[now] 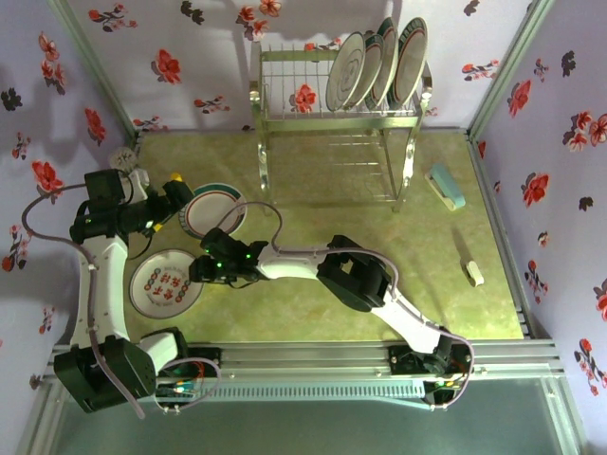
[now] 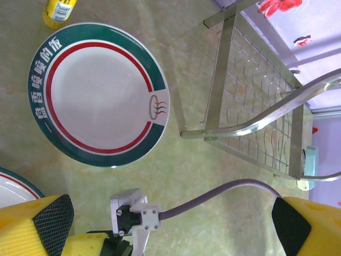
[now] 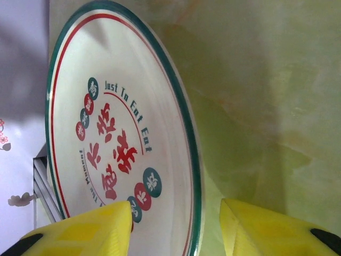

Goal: Load the plates into the dish rack

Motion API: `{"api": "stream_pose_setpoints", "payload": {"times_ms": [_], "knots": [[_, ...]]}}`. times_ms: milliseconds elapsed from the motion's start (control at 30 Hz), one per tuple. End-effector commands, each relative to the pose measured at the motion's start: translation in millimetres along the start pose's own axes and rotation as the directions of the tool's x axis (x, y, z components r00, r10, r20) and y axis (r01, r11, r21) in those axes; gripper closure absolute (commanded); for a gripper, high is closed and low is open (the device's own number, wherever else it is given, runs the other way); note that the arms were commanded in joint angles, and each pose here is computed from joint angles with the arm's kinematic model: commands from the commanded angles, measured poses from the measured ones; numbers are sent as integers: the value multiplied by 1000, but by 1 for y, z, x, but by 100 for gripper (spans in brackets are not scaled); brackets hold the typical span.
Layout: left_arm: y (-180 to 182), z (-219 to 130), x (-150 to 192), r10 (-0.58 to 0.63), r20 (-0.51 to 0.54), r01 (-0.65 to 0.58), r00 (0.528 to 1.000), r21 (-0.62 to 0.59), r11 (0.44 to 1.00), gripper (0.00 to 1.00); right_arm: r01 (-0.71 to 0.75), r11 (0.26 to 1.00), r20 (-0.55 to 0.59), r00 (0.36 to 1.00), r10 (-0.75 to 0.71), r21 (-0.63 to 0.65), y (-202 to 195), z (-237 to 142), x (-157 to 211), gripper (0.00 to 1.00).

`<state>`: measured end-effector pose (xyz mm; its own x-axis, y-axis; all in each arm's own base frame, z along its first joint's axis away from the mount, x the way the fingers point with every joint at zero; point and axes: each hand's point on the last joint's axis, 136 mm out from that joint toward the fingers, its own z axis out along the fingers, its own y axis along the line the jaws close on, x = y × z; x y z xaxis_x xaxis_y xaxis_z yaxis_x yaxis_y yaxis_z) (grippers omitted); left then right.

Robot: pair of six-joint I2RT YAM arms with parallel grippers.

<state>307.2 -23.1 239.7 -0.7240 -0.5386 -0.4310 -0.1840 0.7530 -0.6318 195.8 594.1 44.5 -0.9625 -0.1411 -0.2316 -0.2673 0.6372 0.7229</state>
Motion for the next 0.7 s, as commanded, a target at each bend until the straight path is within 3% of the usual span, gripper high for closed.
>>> {"api": "stream_pose_setpoints", "payload": {"times_ms": [0,467,667], "knots": [[-13,-10,-1,16,13,-17,1000,32,999,0,3,1000,-23,1000,-3,-9,5,6,5,53],[-13,-10,-1,17,12,-17,1000,32,999,0,-3,1000,-48,999,4,17,0,12,7,57],[-13,-9,-1,16,11,-16,1000,32,999,0,-11,1000,-47,999,11,14,-1,13,6,64]]}}
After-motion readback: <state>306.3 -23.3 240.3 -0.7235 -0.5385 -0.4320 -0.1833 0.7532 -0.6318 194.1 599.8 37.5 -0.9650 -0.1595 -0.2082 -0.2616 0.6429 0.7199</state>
